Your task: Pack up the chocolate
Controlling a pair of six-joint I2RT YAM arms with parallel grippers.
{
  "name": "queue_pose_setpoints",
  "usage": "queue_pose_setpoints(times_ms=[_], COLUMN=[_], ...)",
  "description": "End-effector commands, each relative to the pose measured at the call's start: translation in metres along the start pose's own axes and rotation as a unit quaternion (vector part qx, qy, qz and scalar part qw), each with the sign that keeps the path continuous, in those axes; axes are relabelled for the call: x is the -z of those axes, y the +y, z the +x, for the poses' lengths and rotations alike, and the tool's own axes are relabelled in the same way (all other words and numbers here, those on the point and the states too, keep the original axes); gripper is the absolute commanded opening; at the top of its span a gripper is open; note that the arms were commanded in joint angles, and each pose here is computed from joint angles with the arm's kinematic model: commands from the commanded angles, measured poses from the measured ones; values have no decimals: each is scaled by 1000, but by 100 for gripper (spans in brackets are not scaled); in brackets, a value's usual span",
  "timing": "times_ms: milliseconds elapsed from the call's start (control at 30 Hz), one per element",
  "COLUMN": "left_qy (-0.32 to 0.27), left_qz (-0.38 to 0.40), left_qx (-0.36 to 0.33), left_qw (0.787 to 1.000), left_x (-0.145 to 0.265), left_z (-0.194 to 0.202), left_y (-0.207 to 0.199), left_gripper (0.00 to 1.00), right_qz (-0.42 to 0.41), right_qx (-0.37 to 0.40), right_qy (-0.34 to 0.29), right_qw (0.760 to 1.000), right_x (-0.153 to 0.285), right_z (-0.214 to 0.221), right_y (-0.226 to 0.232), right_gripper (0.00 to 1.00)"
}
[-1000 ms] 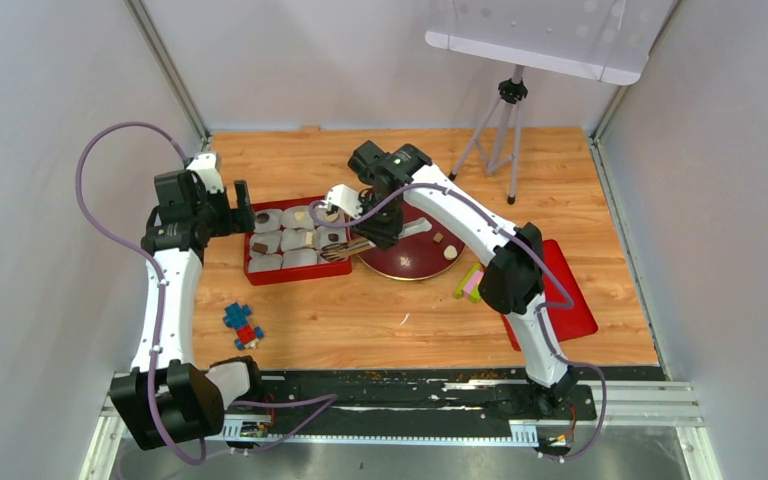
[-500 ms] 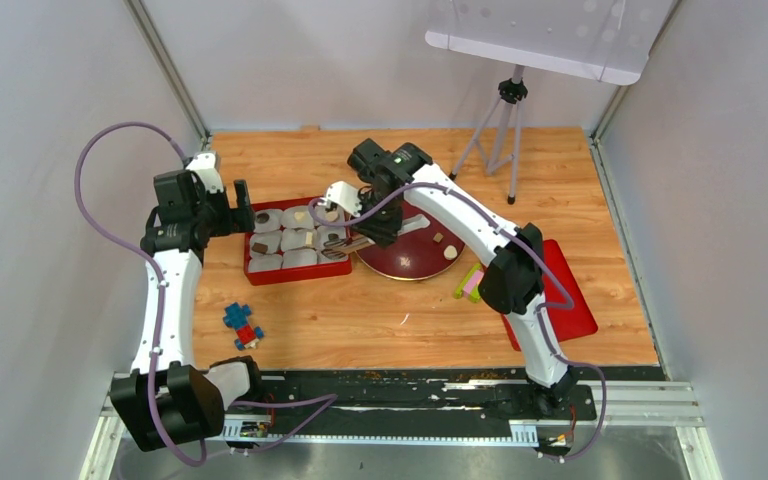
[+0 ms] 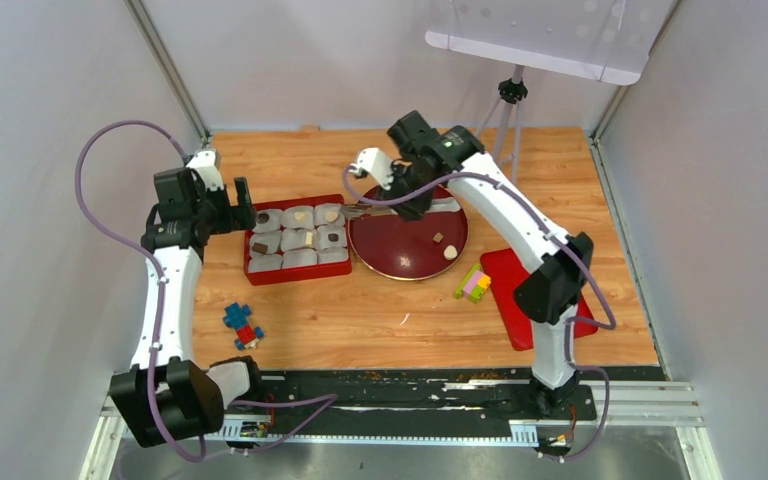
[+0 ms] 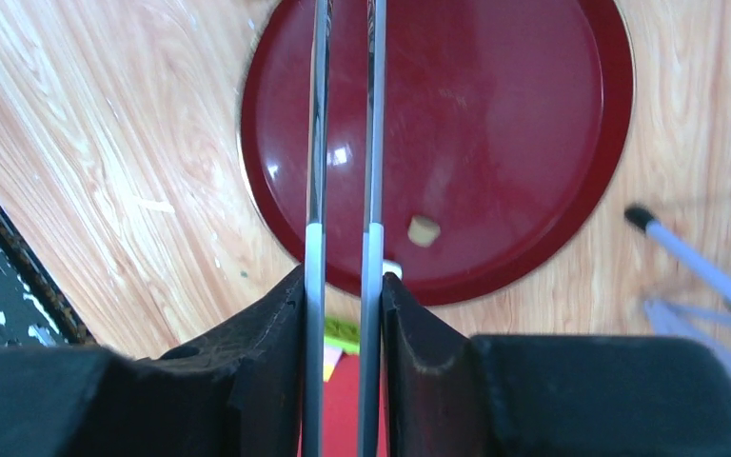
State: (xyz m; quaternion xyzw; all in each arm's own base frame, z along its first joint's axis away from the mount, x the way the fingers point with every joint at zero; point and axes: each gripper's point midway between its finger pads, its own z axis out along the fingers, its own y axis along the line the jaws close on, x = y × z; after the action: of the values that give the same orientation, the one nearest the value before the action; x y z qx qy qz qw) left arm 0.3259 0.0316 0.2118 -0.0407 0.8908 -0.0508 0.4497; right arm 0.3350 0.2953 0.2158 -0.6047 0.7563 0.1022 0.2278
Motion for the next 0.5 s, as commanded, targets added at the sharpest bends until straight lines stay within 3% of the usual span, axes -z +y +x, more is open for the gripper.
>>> queue_pose_setpoints(times_ms=[0, 267, 467], left_qy=[-39, -44, -44], left_qz=[7, 16, 21], left_qx=[3, 10, 19], left_qw=[999, 999, 999], left_x=[1, -4, -3], left_z=[-30, -45, -42], left_y=[-2, -4, -7], left_gripper=[100, 100, 100], right_qz=[54, 53, 39], right_qx=[-31, -113, -128], right_qy=[11, 91, 101], right_qw=[998, 988, 986], right_x=[44, 52, 47], right_z=[40, 135, 147], right_y=[-22, -27, -28], right_gripper=[27, 37, 40])
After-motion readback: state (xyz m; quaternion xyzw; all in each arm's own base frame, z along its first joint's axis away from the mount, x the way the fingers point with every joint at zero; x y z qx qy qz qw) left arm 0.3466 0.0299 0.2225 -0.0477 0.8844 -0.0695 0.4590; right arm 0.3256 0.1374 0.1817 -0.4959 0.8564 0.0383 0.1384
